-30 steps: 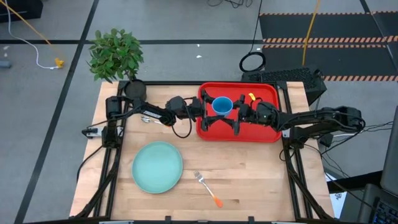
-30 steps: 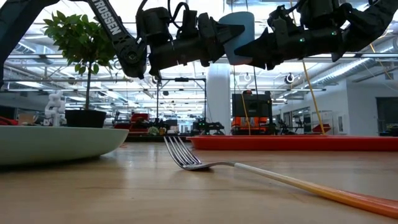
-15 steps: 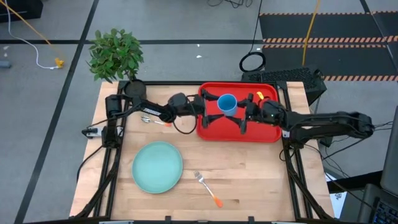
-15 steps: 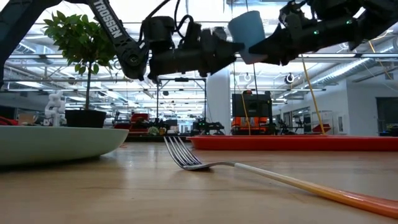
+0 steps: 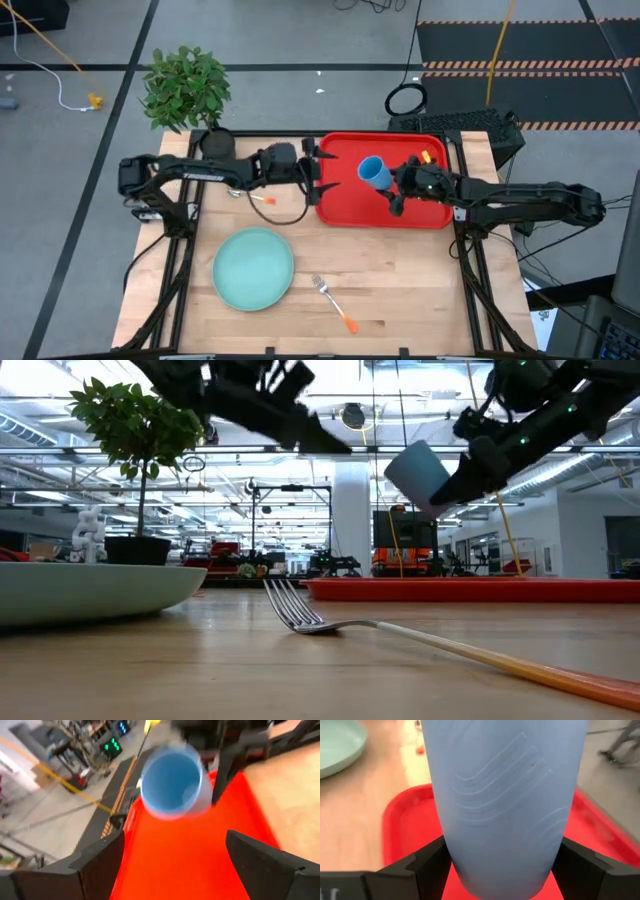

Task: Pick and place plate/cup/fork/spoon on tray
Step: Put the blue cup on the red tray

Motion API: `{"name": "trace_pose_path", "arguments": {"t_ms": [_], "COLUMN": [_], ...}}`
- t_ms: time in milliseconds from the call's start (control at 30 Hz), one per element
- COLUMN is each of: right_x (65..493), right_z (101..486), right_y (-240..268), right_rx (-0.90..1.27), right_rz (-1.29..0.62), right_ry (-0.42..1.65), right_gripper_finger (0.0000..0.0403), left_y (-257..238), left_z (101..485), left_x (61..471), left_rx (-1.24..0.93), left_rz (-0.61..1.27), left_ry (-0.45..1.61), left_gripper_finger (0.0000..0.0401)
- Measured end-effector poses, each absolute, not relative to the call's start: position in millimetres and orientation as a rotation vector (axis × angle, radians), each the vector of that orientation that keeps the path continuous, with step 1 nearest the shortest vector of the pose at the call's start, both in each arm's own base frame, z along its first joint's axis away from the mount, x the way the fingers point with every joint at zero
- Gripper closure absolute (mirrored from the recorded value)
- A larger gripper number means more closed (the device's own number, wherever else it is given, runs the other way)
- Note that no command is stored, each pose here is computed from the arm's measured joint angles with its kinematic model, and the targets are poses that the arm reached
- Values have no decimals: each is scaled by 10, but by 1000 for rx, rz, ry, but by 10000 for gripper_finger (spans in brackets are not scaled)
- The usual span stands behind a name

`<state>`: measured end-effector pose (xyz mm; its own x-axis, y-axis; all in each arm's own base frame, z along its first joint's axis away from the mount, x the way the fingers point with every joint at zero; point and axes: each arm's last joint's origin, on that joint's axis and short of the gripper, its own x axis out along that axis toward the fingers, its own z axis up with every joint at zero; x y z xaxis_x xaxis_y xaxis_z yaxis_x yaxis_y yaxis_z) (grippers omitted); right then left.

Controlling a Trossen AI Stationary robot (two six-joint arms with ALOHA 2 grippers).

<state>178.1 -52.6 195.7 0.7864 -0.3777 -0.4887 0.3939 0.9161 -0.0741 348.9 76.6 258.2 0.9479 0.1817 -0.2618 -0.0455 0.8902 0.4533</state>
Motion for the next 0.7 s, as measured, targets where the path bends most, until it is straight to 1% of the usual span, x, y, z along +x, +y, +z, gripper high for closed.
{"name": "trace_pose_path", "arguments": {"t_ms": [133, 233, 433, 600, 700], "right_x": [1866, 1928, 2035, 2123, 2135], "right_z": [1855, 1793, 1777, 1805, 1794], "right_y": [-542, -555, -583, -577, -571], "right_rx": [55, 60, 45, 32, 29], "right_rz": [-398, -385, -374, -267, -235], "right_ry": [557, 570, 589, 559, 574], "right_gripper_finger": [120, 120, 120, 122, 122], "left_y": [508, 392, 431, 467, 462], "left_z": [2598, 2547, 2414, 2190, 2119], "left_x": [3530, 3589, 3636, 3723, 3788], "left_rx": [543, 562, 546, 587, 621], "left_rz": [42, 19, 29, 5, 5], "left_ry": [285, 274, 350, 402, 374], "left_gripper_finger": [72, 82, 104, 123, 127]}}
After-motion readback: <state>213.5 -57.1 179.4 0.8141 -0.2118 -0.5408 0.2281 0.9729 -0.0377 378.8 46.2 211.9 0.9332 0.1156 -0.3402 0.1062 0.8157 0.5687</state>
